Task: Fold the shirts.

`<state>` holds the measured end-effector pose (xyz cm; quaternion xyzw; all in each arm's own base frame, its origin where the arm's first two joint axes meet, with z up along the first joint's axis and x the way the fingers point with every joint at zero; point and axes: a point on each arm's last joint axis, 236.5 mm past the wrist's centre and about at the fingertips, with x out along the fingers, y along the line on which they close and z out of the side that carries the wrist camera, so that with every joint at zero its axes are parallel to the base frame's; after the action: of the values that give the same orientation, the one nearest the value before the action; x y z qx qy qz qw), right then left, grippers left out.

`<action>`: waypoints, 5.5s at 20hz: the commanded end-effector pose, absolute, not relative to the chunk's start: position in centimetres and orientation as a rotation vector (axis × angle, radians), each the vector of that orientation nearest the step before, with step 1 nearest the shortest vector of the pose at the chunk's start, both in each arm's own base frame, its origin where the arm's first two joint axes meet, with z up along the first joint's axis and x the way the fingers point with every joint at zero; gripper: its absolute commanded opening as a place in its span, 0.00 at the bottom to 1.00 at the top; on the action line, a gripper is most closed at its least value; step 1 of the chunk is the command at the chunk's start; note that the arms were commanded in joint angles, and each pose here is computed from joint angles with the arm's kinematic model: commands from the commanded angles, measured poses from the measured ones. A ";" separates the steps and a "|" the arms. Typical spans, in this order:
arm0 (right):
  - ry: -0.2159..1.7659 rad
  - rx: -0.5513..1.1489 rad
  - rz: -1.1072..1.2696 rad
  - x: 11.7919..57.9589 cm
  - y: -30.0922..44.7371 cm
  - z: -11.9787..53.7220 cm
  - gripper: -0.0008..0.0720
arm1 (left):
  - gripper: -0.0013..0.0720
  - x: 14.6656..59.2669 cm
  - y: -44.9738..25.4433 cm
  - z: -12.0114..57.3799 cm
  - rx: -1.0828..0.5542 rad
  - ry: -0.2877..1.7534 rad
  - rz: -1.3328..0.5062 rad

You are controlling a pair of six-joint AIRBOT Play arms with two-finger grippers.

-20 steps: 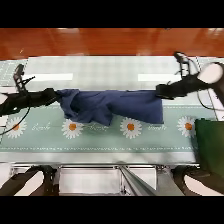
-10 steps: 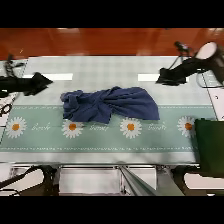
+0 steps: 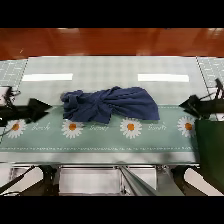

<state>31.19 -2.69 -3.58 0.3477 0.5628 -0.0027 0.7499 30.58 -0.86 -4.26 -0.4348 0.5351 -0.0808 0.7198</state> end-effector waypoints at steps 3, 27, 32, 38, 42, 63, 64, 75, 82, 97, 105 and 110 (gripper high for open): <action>1.226 0.852 0.051 28.8 -0.5 -5.8 0.58 | 0.71 29.0 -7.2 -7.4 -0.928 1.261 -0.295; 1.429 0.752 0.304 38.6 9.7 -10.7 0.58 | 0.06 34.4 -9.5 -3.8 -0.801 1.159 -0.392; 1.400 0.709 0.345 40.4 11.3 -9.6 0.26 | 0.06 34.6 -9.4 -3.8 -0.800 1.154 -0.386; 1.261 0.596 0.481 43.4 10.6 0.8 0.04 | 0.06 39.4 -7.9 5.7 -0.804 0.938 -0.481; 0.889 0.375 0.484 45.4 8.2 18.4 0.04 | 0.05 42.8 -5.8 23.1 -0.724 0.546 -0.561; 0.623 0.077 0.096 18.5 2.7 32.2 0.04 | 0.05 25.8 -4.9 44.4 -0.145 0.126 -0.253; 0.698 0.106 0.132 19.4 3.5 29.3 0.04 | 0.05 26.8 -5.7 41.0 -0.189 0.248 -0.300; 1.171 0.301 0.114 34.3 2.2 2.6 0.04 | 0.06 44.1 -12.8 6.2 -0.596 0.986 -0.404; 1.362 0.510 0.095 40.8 3.3 -4.5 0.39 | 0.71 47.5 -16.5 1.6 -0.844 1.163 -0.517; 1.269 0.927 -0.056 28.3 -3.4 -6.9 0.57 | 0.71 30.4 -5.8 -2.2 -0.950 1.288 -0.272; 1.234 0.962 0.047 29.4 -1.3 -5.6 0.57 | 0.71 30.7 -11.7 -7.2 -0.892 1.362 -0.288; 1.244 0.959 0.064 29.1 -1.0 -5.5 0.57 | 0.71 32.6 -13.9 -8.5 -0.924 1.321 -0.263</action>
<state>29.19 -1.26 -5.63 0.4309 0.5595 0.0219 0.7077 31.51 -12.93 -7.47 -0.4085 0.5998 -0.1293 0.6758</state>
